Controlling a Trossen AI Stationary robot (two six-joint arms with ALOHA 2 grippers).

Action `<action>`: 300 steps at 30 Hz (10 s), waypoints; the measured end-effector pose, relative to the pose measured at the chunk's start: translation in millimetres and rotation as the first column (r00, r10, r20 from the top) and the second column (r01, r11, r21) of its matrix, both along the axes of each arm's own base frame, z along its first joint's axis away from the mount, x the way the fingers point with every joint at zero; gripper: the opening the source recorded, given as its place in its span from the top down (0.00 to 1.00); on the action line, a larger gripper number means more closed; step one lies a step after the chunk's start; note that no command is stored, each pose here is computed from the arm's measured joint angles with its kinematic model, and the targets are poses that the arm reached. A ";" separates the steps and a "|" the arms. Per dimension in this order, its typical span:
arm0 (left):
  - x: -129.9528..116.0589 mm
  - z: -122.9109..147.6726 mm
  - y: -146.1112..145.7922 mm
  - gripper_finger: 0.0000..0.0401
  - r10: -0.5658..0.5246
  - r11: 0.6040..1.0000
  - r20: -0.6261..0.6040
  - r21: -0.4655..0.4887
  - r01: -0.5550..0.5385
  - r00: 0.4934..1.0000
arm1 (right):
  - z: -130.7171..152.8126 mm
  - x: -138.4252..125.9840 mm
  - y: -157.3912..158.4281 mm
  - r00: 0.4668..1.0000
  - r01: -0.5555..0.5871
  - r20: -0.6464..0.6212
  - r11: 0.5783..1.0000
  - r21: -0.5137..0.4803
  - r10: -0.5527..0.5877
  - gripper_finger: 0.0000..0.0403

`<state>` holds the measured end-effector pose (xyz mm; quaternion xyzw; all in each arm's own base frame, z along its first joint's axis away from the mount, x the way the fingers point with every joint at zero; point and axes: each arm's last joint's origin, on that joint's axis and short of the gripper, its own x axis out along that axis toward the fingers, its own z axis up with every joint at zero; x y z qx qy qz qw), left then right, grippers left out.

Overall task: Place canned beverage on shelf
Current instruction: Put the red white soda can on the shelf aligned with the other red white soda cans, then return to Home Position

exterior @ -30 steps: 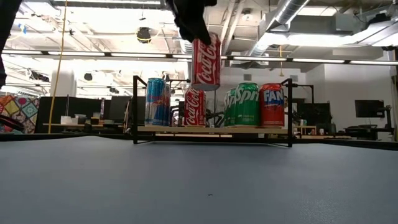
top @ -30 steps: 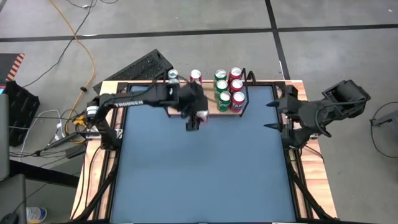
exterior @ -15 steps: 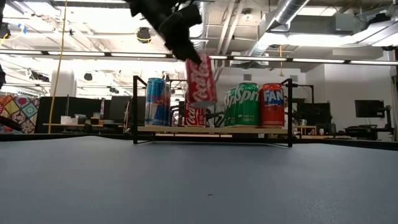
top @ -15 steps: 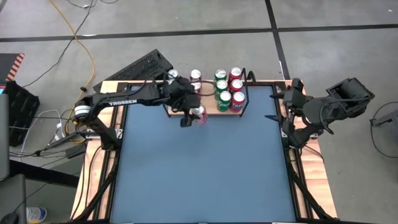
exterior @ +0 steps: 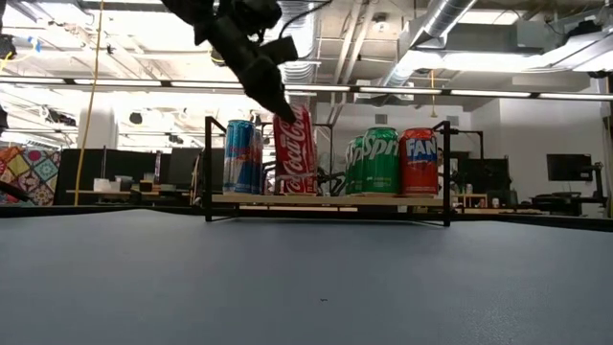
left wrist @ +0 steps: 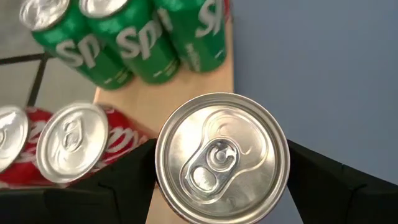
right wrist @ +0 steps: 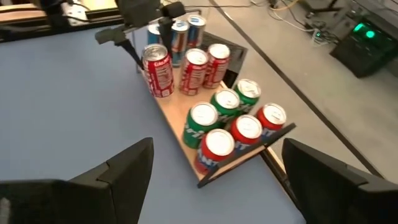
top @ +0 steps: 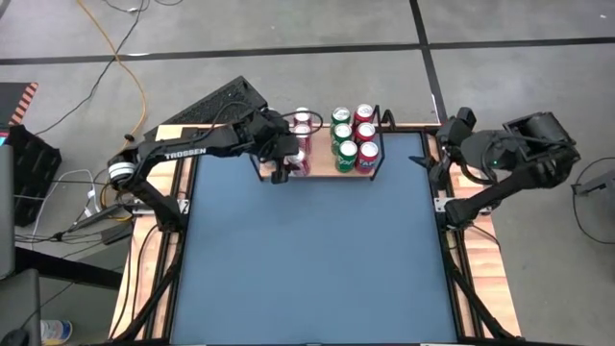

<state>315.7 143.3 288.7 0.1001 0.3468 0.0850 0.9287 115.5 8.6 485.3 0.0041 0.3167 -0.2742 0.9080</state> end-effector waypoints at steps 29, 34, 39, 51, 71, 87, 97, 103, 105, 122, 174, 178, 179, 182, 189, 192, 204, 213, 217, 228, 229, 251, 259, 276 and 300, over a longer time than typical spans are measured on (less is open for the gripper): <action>18.8 3.8 21.9 0.28 -0.049 0.996 -0.094 -0.083 0.041 0.994 | -0.4 1.3 -16.7 0.994 0.100 -0.040 0.994 -0.042 -0.102 0.16; 30.8 -2.8 20.9 0.28 -0.079 0.991 -0.130 -0.117 0.064 0.988 | -0.4 1.3 -16.6 0.994 0.099 -0.040 0.994 -0.040 -0.101 0.16; 29.5 -7.4 24.8 0.28 -0.042 0.993 -0.117 -0.117 0.029 0.992 | -0.5 1.3 -16.5 0.995 0.091 -0.045 0.995 -0.042 -0.093 0.16; 28.4 -7.9 28.0 0.28 -0.022 0.998 -0.136 -0.060 0.014 0.990 | -0.3 0.7 -16.6 0.995 0.074 -0.058 0.995 -0.060 -0.078 0.16; 27.7 -14.1 34.7 0.28 0.017 0.998 -0.160 -0.062 -0.027 0.987 | -0.3 0.7 -16.6 0.995 0.064 -0.067 0.995 -0.070 -0.069 0.16; 32.1 -17.5 34.2 0.22 0.037 0.995 -0.149 -0.081 -0.049 0.988 | -0.3 0.7 -16.6 0.995 0.066 -0.066 0.995 -0.069 -0.070 0.16; 32.3 -12.5 34.2 0.11 0.082 0.991 -0.149 -0.094 -0.097 0.985 | -0.3 0.7 -16.6 0.995 0.066 -0.066 0.995 -0.069 -0.070 0.16; 31.0 -4.7 30.7 0.10 0.074 0.990 -0.181 -0.108 -0.095 0.981 | -0.3 0.7 -16.6 0.995 0.066 -0.066 0.995 -0.069 -0.070 0.16; 29.7 -1.4 30.1 0.10 0.072 0.989 -0.196 -0.112 -0.095 0.978 | -0.3 0.7 -16.6 0.995 0.065 -0.066 0.995 -0.069 -0.070 0.16; 20.7 80.9 23.2 0.10 0.170 0.983 -0.136 -0.042 -0.177 0.976 | 9.0 10.2 -14.7 0.999 -0.006 0.032 0.997 -0.078 0.009 0.16; -236.7 85.5 -104.1 0.10 0.373 0.927 0.785 -0.337 -0.164 0.495 | -117.5 -160.0 -10.2 0.419 -0.316 0.827 0.914 -0.254 0.375 0.16; -245.9 65.4 -107.4 0.10 0.429 0.902 0.778 -0.396 -0.171 0.459 | -119.2 -153.9 -10.9 0.456 -0.316 0.811 0.919 -0.236 0.366 0.16; -248.0 61.3 -108.3 0.10 0.433 0.900 0.781 -0.403 -0.167 0.450 | -121.6 -151.7 -11.1 0.463 -0.325 0.809 0.919 -0.225 0.362 0.16; -252.5 50.0 -110.6 0.10 0.439 0.896 0.792 -0.420 -0.143 0.424 | -138.7 -139.1 -11.2 0.517 -0.359 0.791 0.922 -0.146 0.327 0.16; -256.0 26.8 -112.6 0.10 0.436 0.896 0.800 -0.427 -0.121 0.411 | -166.8 -105.1 -11.7 0.551 -0.376 0.775 0.921 -0.101 0.310 0.16; -253.9 14.0 -111.8 0.10 0.440 0.894 0.786 -0.429 -0.129 0.435 | -183.1 -87.3 -11.5 0.550 -0.394 0.770 0.913 -0.102 0.323 0.16; -241.5 -23.8 -109.3 0.10 0.390 0.905 0.728 -0.416 -0.088 0.564 | -276.1 -26.7 -12.5 0.427 -0.394 0.856 0.912 -0.114 0.292 0.16; -233.9 -45.5 -106.1 0.10 0.383 0.906 0.715 -0.414 -0.088 0.584 | -290.0 -22.9 -12.9 0.468 -0.362 0.805 0.910 -0.202 0.365 0.16; -231.9 -52.5 -105.8 0.10 0.360 0.914 0.704 -0.397 -0.082 0.612 | -292.5 -22.0 -13.1 0.501 -0.351 0.773 0.908 -0.229 0.388 0.16; -228.2 -99.8 -110.2 0.10 0.355 0.896 0.748 -0.443 0.024 0.560 | -300.2 -20.2 -13.6 0.567 -0.355 0.736 0.916 -0.185 0.369 0.16; -226.7 -104.1 -110.5 0.10 0.356 0.892 0.743 -0.451 0.030 0.567 | -300.0 -20.3 -13.8 0.568 -0.350 0.736 0.918 -0.189 0.368 0.16; -223.8 -110.2 -125.9 0.10 0.464 0.886 0.738 -0.392 -0.249 0.490 | -307.4 -20.0 -20.5 0.668 -0.230 0.693 0.961 -0.153 0.270 0.16; -223.7 -110.5 -125.9 0.10 0.510 0.859 0.725 -0.463 -0.221 0.463 | -311.9 -20.1 -23.8 0.702 -0.205 0.675 0.972 -0.113 0.226 0.16; -225.4 -106.9 -124.5 0.10 0.605 0.794 0.704 -0.572 -0.208 0.371 | -304.7 -20.8 -23.5 0.644 -0.200 0.732 0.972 -0.120 0.223 0.16; -225.9 -105.8 -124.1 0.10 0.598 0.801 0.711 -0.552 -0.232 0.370 | -304.1 -20.9 -23.5 0.582 -0.232 0.809 0.970 0.074 0.078 0.16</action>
